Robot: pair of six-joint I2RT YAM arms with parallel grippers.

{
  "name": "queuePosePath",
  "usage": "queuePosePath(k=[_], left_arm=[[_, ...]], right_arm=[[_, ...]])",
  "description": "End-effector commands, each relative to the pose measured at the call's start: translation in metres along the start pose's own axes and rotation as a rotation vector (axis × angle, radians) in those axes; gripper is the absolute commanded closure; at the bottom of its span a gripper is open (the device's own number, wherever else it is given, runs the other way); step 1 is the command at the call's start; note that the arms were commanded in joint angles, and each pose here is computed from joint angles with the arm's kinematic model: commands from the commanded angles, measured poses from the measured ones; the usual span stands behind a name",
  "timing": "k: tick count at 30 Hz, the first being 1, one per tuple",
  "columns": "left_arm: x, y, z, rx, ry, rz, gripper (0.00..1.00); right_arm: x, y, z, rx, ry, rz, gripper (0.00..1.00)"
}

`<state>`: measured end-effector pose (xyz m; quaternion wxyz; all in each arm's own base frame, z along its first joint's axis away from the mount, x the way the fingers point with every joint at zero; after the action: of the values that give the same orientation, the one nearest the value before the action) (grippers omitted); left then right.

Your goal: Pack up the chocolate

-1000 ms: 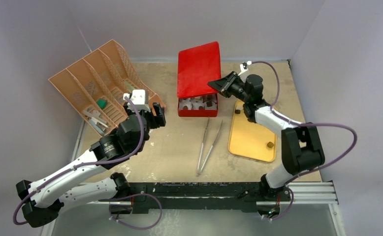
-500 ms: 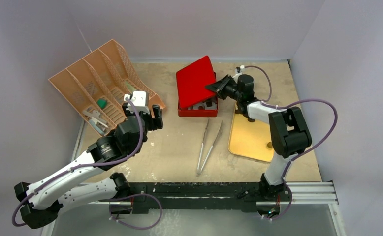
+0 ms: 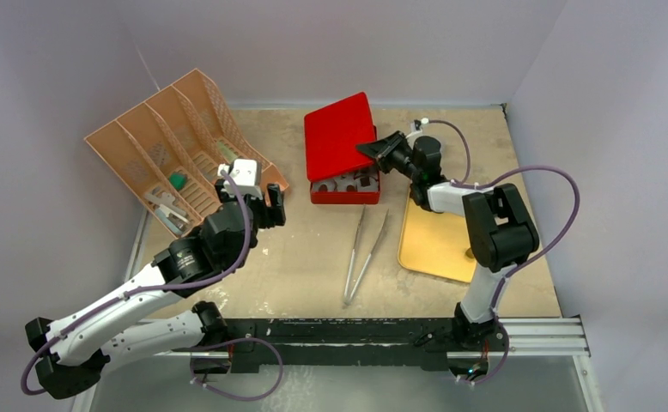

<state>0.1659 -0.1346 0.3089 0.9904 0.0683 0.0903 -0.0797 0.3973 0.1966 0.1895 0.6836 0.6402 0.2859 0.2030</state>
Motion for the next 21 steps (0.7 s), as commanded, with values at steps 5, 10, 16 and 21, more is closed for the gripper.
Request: queuePosePath(k=[5, 10, 16, 21], left_arm=[[0.006, -0.006, 0.0, -0.021, 0.023, 0.025, 0.32], [0.02, -0.019, 0.0, -0.043, 0.087, 0.047, 0.32], [0.07, -0.01, 0.012, -0.162, 0.174, 0.064, 0.35], [0.124, 0.001, 0.02, -0.32, 0.221, 0.028, 0.36]], right_arm=[[0.007, 0.003, 0.0, 0.04, -0.055, 0.1, 1.0], [0.011, -0.002, -0.003, 0.054, -0.057, 0.104, 1.0], [0.012, -0.013, -0.004, 0.075, -0.075, 0.097, 1.0], [0.01, -0.021, -0.006, 0.075, -0.084, 0.086, 1.0]])
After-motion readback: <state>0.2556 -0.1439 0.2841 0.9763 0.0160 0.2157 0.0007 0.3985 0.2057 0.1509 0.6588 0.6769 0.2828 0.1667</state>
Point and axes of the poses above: each gripper's point midway between its finger pads, its own x axis out along the fingers, its own y axis along the line the jaws close on, z = x × y, the point moved 8 cm from there along -x, back along the fingers, and after that the axes turned 13 degrees about x, right-handed, at the moved point
